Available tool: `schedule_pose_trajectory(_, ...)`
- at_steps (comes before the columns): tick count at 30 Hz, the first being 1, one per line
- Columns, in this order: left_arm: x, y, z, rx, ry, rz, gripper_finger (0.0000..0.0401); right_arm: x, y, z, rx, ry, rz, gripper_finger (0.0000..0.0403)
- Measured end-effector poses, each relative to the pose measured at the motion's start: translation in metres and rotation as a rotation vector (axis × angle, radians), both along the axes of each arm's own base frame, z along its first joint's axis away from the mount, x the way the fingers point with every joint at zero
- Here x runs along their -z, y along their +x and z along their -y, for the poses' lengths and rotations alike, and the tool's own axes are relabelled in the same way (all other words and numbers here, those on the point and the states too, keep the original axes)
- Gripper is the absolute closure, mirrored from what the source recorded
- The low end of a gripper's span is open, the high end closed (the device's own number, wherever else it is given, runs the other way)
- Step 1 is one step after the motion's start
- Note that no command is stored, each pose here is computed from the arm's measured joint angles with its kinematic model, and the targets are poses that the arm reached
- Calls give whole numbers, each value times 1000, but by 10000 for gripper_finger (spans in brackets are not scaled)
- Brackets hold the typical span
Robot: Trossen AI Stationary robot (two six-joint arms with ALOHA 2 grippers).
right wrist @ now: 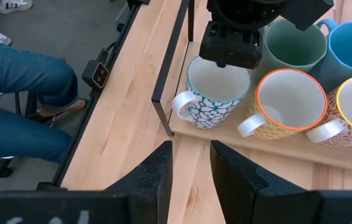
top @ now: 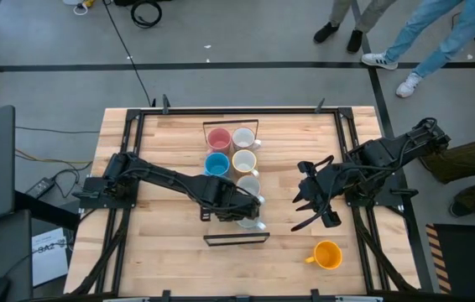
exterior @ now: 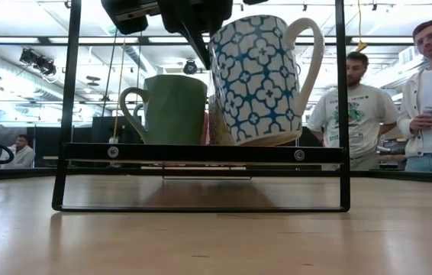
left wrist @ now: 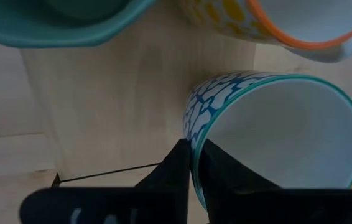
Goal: Place coffee mugs
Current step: Put the blue patterned mug on the shelf, then put the yellow mug on the shelf
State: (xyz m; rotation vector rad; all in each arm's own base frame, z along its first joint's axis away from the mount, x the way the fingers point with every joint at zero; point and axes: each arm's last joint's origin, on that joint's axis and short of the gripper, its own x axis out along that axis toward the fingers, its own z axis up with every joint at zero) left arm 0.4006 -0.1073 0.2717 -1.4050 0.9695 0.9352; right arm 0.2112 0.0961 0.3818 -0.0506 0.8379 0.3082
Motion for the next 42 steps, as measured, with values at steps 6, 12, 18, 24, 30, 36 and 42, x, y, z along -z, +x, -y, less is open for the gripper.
schedule_pose_trajectory(6, -1, 0, 1, 2, -1, 7, 336, 0, 0, 0, 0, 0, 0, 289)
schedule_pose_trajectory(12, -1, 1, 0, 23, 6, 10, 305, 0, 0, 0, 0, 0, 0, 289)
schedule_pose_trajectory(18, -1, 1, 1, 40, 12, 14, 278, 0, 0, 0, 0, 0, 0, 289)
schedule_pose_trajectory(24, -1, 1, 1, 59, 19, 14, 249, 0, 0, 0, 0, 0, 0, 289)
schedule_pose_trajectory(30, -3, 0, 1, 95, 31, 21, 241, 0, 0, 0, 0, 0, 0, 289)
schedule_pose_trajectory(36, -6, -1, 0, 100, 29, 37, 241, 0, 0, 0, 2, 2, -1, 289)
schedule_pose_trajectory(42, -16, -6, 0, 132, 36, 62, 241, 0, 0, 0, 2, 2, -2, 289)
